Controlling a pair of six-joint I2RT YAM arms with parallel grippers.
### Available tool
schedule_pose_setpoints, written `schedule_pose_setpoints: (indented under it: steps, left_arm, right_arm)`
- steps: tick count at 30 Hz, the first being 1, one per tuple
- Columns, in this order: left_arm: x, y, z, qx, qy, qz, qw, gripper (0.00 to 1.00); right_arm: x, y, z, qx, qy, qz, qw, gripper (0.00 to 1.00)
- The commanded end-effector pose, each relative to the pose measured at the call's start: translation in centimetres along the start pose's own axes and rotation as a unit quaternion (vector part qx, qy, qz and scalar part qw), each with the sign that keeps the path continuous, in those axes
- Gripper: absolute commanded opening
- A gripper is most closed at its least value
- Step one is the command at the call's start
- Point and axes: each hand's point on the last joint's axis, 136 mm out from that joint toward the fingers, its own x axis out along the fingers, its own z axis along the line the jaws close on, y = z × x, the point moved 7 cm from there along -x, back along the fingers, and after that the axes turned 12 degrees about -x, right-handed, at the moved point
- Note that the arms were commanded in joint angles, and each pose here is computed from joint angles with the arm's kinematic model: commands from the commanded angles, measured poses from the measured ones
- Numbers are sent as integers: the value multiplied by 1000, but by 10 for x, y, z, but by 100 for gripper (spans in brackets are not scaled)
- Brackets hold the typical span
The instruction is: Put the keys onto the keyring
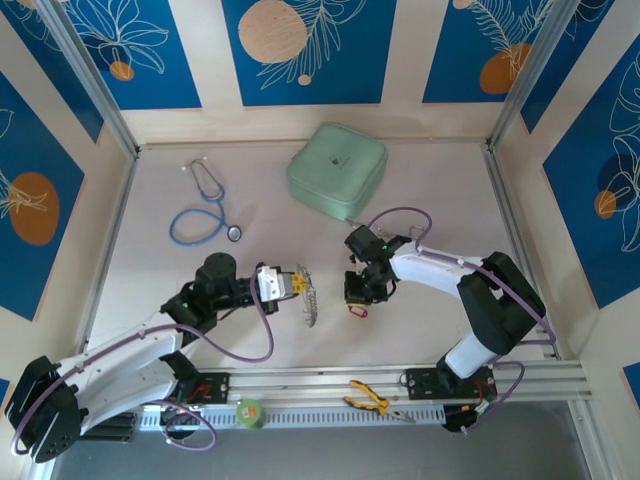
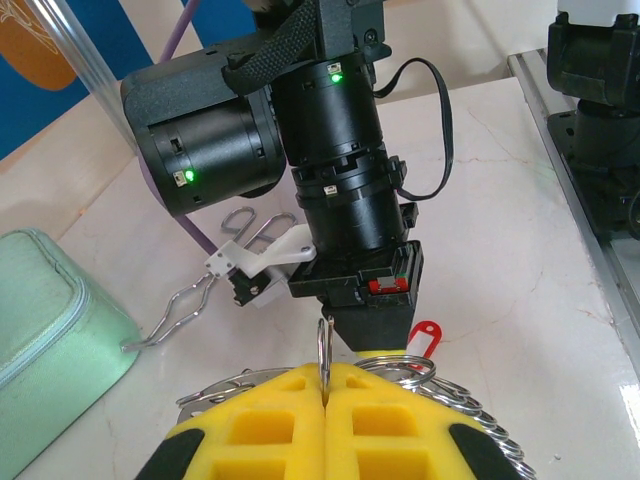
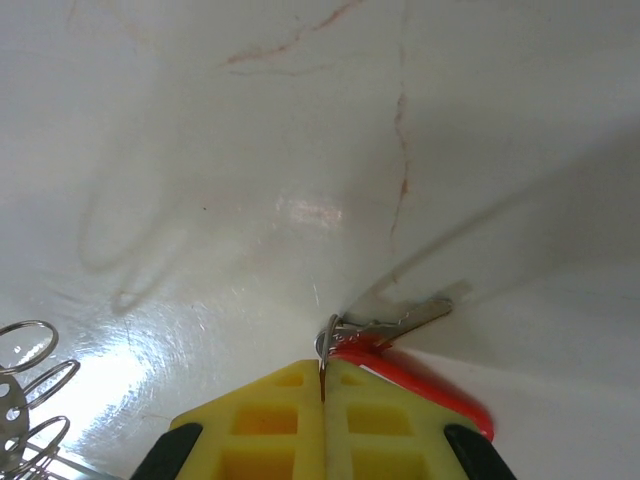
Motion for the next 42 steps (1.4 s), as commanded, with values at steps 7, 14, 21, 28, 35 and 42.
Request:
schedule_pose_setpoints:
  steps: [7,14,21,28,35,42]
  left_arm:
    - [-2,-18,1,26,-4,-31,999,0]
    - [-2,-18,1,25,-3,-32,999,0]
    - [-3,-19,1,25,-2,-33,999,0]
    - [-3,-18,0,25,-1,-33,999,0]
    - [-3,-19,0,25,-2,-33,999,0]
    - [-5,-20,3,-1,-16,-26,1000,0]
  right_arm:
    - [0,-1,0,-9,22,19,1000,20]
    - [-1,-4,4,-14,19,14,1000,22]
    - [1,-7,4,-13,29,17,999,20]
    - [2,-8,2,-10,37,20,999,12]
    - [-1,-8,3,-12,39,17,999,0]
    - [-38,-10,20,-90,-9,-60,994,0]
